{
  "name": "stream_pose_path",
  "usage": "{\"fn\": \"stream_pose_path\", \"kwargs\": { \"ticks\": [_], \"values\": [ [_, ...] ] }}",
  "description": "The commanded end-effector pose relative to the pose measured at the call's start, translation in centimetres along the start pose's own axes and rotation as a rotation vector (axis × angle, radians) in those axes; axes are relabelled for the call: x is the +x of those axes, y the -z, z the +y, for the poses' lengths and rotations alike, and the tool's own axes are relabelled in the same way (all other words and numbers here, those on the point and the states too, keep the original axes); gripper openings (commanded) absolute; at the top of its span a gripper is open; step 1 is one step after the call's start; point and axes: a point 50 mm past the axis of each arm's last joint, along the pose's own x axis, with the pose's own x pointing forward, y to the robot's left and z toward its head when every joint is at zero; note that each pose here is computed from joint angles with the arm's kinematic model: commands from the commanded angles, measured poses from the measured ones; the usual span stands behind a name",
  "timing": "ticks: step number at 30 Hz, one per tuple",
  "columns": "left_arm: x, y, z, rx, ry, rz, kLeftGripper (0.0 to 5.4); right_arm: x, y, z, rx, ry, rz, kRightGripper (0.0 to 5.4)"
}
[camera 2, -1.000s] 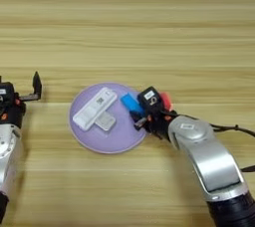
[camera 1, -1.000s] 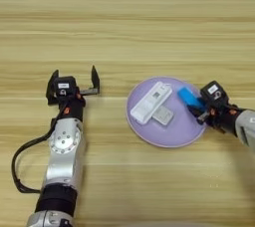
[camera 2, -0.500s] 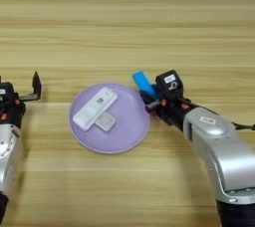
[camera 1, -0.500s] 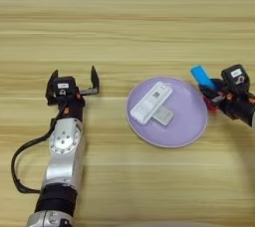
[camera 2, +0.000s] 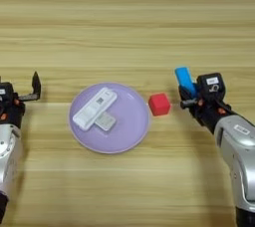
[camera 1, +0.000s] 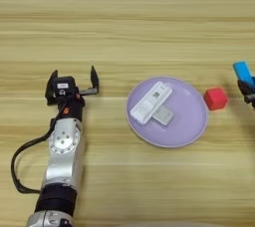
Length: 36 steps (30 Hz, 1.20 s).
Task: Move the objects on the table
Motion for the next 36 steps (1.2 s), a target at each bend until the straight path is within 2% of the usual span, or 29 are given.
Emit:
{"fn": "stream_pose_path", "kwargs": {
  "ticks": [1,5,9,17,24,36],
  "values": [
    [-0.2,0.4,0.3,0.011,-0.003,0.02,5.4,0.0,1.4,-0.8,0.031,0.048,0.026,1.42],
    [-0.2,0.5,0.5,0.017,0.0,0.023,5.4,0.2,3.3,-1.3,0.042,0.093,0.072,1.42],
    [-0.2,0.6,0.6,0.032,0.006,0.024,5.4,0.4,4.1,-1.3,0.045,0.107,0.09,1.42],
    [-0.2,0.6,0.8,0.048,0.007,0.023,5.4,0.7,5.2,-1.9,0.042,0.141,0.128,1.42],
    [-0.1,0.7,0.8,0.047,0.005,0.024,5.4,0.8,5.2,-1.9,0.045,0.142,0.127,1.42],
    [-0.1,0.7,0.8,0.046,-0.002,0.024,5.4,0.8,4.8,-1.8,0.053,0.138,0.103,2.84]
  ]
}}
